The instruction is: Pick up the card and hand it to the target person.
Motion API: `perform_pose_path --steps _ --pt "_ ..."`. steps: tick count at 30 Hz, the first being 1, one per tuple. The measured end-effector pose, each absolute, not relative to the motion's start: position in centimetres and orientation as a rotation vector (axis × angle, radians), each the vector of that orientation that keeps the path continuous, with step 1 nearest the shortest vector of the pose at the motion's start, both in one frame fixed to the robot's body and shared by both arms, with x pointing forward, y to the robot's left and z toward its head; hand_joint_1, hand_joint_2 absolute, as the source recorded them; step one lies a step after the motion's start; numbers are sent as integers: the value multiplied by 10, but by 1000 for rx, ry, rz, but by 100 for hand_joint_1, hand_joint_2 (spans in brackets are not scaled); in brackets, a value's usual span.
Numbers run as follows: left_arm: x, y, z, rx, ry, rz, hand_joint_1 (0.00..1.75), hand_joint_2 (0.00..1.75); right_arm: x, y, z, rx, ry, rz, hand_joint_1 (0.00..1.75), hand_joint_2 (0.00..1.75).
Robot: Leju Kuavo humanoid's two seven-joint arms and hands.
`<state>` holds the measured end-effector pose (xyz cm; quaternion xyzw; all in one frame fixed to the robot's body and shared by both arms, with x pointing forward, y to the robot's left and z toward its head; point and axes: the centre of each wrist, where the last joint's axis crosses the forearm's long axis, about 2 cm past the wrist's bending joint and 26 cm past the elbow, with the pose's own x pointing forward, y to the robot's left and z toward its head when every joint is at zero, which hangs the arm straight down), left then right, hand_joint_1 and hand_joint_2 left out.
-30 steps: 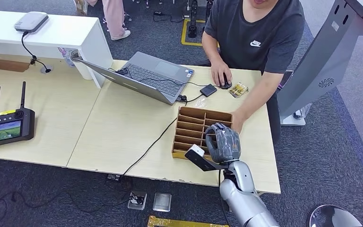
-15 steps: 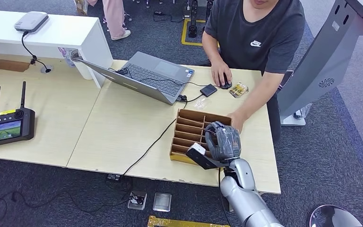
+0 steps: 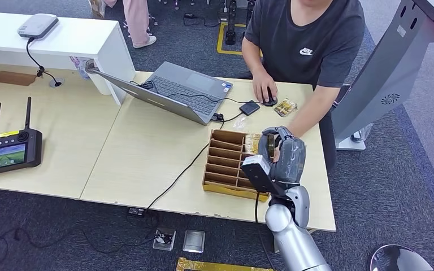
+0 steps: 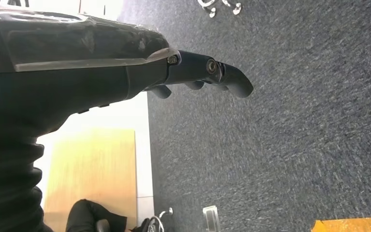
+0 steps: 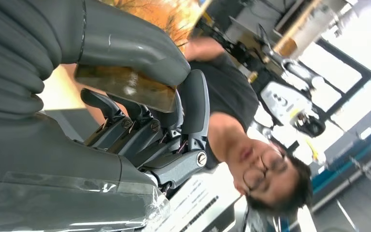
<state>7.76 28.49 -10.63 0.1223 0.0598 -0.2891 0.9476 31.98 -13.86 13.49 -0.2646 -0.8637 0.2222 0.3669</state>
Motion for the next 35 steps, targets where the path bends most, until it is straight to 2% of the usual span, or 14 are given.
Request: perform_pose_path --steps 7,13,24,25,28,29,31,35 --pt "78 285 -106 254 119 -587 0 175 330 -144 173 -730 -2312 472 175 175" --pt "79 285 -106 258 98 -600 0 175 364 -153 202 -871 -2356 580 175 175" --pt "80 285 -106 268 78 -635 0 175 426 -186 212 -1159 -2083 829 175 175" --pt "80 285 -106 269 77 -637 0 175 428 -188 210 -1170 -2058 846 164 175" --pt "79 285 -106 270 78 -642 0 175 432 -193 203 -1197 -1996 895 38 175" --pt "79 285 -106 271 78 -643 0 175 432 -194 201 -1203 -1982 909 5 175" --pt "79 285 -106 271 78 -644 0 175 433 -195 197 -1209 -1963 937 0 175" --pt "79 284 -106 270 78 -644 0 175 431 -197 191 -1204 -1957 977 0 175"
